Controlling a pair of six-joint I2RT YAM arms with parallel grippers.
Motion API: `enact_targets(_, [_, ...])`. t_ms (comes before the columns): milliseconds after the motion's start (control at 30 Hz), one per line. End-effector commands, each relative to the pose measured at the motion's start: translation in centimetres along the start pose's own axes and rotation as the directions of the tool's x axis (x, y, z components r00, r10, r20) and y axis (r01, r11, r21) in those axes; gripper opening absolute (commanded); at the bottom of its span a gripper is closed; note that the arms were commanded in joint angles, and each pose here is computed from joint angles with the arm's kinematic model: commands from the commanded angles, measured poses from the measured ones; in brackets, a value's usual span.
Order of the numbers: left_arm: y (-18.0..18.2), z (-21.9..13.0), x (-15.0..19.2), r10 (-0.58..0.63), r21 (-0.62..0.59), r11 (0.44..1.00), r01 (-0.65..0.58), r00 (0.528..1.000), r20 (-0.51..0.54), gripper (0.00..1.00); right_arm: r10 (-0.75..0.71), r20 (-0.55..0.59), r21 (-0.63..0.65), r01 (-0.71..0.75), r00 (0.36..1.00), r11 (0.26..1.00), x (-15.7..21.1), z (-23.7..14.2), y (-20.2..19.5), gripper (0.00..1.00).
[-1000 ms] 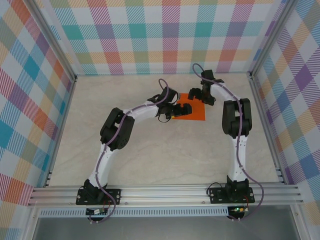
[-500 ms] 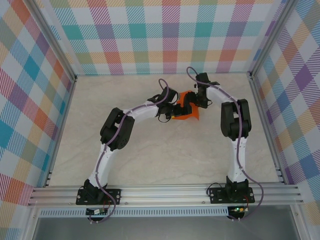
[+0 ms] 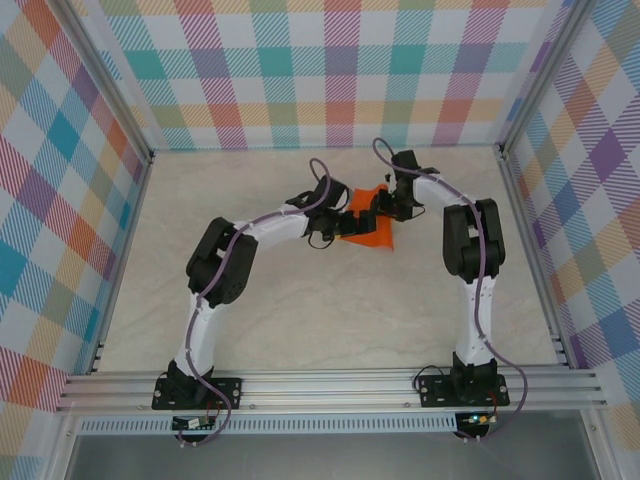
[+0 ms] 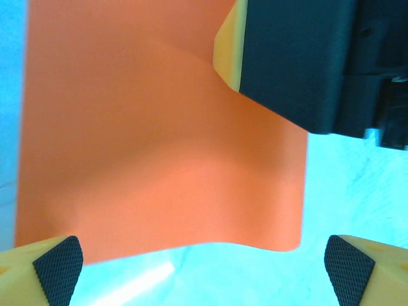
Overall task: Fold a paper plane with a square sheet of paper (fold left side to right side)
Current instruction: Pick up the square sheet of paper from the top-center of the table.
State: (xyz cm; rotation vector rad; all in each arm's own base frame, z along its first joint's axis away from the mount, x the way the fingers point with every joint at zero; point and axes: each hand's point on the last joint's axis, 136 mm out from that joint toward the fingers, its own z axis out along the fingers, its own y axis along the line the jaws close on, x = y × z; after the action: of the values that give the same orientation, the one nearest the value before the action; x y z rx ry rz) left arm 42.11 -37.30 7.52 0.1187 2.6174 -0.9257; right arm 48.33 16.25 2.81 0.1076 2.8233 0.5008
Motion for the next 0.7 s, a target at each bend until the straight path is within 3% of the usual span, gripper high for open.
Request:
enact_targets(0, [-0.7,-6.0,-3.3,0.004,0.032,0.999,-0.008,0.991,0.132,1.0,-0.007,0.024,-0.104,0.009,1.0,0.995,-0.1,-2.2,1.6,0.41])
enact_targets(367, [5.7,-15.9,-3.9,-0.158,0.118,0.984,0.131,0.95,0.269,1.0,-0.038,0.144,-0.322,0.083,0.989,0.943,0.4,-8.7,4.5,0.37])
enact_targets(500, [4.6,-19.4,-3.7,-0.141,0.217,0.973,0.076,0.942,0.305,1.0,-0.061,0.204,-0.429,0.145,0.977,0.892,1.6,-12.2,6.6,0.36])
enact_targets(667, [0.1,-23.1,-3.2,-0.042,0.358,0.93,-0.079,0.947,0.319,1.0,-0.071,0.275,-0.569,0.222,0.959,0.792,2.9,-17.7,9.9,0.36])
